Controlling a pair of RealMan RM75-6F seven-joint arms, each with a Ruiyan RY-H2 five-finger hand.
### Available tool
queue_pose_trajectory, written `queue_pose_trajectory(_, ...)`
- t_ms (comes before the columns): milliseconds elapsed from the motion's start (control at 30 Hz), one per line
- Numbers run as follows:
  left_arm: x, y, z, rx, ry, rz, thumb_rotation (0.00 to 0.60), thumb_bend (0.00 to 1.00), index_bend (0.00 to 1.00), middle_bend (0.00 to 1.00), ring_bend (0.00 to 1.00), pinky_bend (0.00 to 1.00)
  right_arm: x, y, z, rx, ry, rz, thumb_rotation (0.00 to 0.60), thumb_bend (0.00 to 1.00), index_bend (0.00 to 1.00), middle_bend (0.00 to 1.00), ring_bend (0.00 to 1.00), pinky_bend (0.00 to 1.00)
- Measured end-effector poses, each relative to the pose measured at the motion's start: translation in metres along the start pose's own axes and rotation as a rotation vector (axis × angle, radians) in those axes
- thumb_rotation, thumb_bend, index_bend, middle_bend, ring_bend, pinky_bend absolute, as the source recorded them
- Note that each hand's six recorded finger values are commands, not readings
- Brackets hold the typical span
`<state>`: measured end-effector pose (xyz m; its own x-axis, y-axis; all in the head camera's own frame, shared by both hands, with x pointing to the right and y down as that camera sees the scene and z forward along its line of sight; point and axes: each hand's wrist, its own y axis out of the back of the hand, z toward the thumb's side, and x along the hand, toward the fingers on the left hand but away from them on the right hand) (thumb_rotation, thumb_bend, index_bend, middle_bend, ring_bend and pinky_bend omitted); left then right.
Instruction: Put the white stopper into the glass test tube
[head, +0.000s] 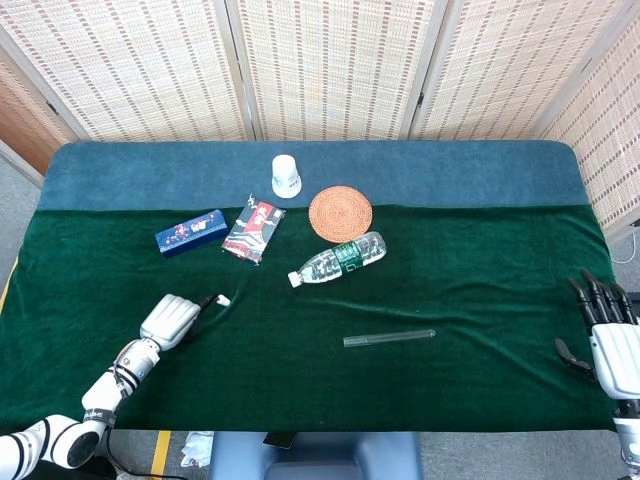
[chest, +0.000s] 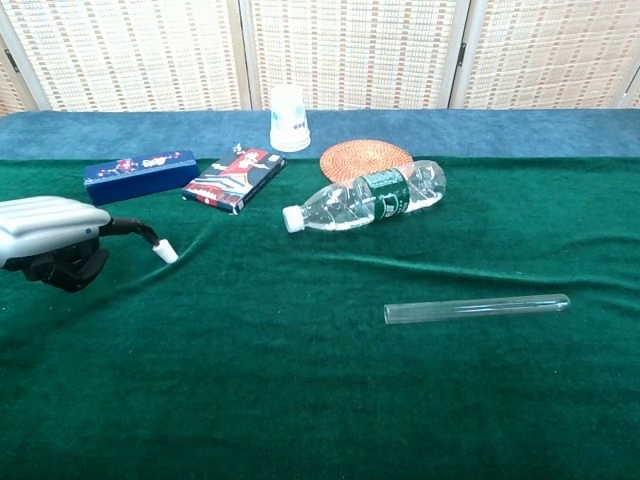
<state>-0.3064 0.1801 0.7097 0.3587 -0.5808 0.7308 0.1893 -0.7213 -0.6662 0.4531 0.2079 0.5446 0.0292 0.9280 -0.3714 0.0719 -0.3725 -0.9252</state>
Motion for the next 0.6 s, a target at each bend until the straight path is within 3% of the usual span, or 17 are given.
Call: queue_pose_trajectory(600, -0.0020, 0.0061, 0.0065, 0.003, -0.006, 0.027, 0.600, 0.89, 0.20, 0.98, 0.92, 0.83, 0.0027, 0.0008, -0.0035, -0.008, -0.006, -0.004, 0.600, 0.35, 0.00, 0.00, 0.09, 0.00)
